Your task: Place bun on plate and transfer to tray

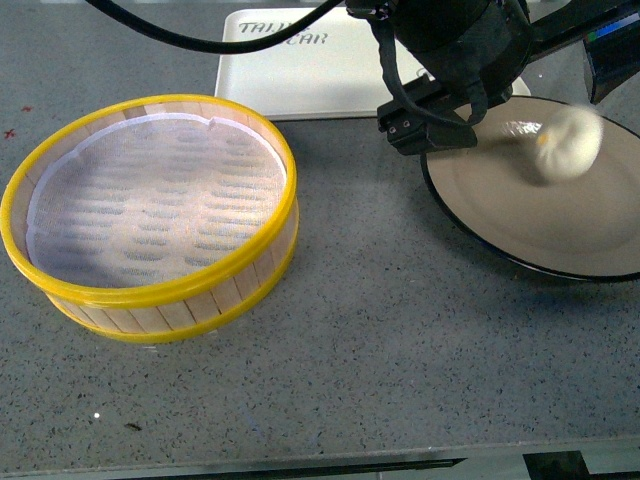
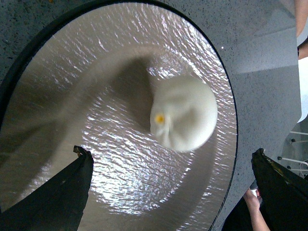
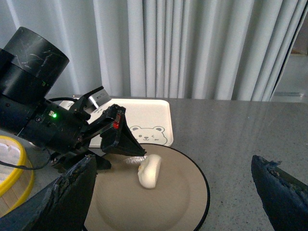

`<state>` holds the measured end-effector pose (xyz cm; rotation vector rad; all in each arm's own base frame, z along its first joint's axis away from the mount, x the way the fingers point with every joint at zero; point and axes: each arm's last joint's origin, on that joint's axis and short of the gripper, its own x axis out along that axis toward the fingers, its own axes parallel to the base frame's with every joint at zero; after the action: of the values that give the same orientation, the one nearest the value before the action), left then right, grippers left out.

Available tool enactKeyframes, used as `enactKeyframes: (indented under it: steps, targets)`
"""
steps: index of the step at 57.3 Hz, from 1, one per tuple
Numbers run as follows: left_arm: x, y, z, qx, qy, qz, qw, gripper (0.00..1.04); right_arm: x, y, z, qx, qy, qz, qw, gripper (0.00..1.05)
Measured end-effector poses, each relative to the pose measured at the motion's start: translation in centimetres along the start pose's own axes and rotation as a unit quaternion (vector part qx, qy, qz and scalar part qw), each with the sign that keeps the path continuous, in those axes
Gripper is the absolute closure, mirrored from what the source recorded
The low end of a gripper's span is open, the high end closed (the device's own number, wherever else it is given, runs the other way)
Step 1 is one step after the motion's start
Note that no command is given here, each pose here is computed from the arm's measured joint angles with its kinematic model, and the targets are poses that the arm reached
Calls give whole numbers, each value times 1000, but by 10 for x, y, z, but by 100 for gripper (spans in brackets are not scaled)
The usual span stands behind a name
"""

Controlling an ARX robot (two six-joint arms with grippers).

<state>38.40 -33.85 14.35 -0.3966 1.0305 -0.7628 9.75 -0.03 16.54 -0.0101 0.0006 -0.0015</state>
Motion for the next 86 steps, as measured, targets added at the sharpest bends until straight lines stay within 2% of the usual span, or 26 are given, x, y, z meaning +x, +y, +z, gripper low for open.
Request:
enactKeyframes:
  steps: [12,23,34,44,52,61,62,64,68,69,74,77,81,86]
  targets:
    - [-2,-1,0,2,-4,-2,1000,7,0,0,0,0,0,0,1000,9]
    - [-18,8,13,0,-50,-2,999,7,0,0,0,0,0,0,1000,9]
    - [-69,70,46,-83,-137,44,986,7,0,0,0,0,0,0,1000,9]
    - [-125,109,62,-138,-221,76,963,7,0,0,0,0,0,0,1000,9]
    - [-152,124,56,-155,-246,98,952,7,0,0,0,0,0,0,1000,9]
    - [-164,139,35,-163,-265,145,939,7,0,0,0,0,0,0,1000,9]
    - [-163,141,33,-148,-274,155,938,8,0,0,0,0,0,0,1000,9]
    - [-166,146,26,-94,-346,199,912,15,0,0,0,0,0,0,1000,9]
    - [-177,153,11,-7,-429,261,865,26,0,0,0,0,0,1,1000,9]
    - [-182,154,4,20,-445,278,851,29,0,0,0,0,0,1,1000,9]
    - [-209,154,-19,106,-482,312,812,43,0,0,0,0,0,0,1000,9]
    - [-223,151,-28,133,-493,322,797,51,0,0,0,0,0,0,1000,9]
    - [-245,148,-51,162,-506,333,779,67,0,0,0,0,0,1,1000,9]
    - [-254,155,-85,172,-481,346,787,86,0,0,0,0,0,0,1000,9]
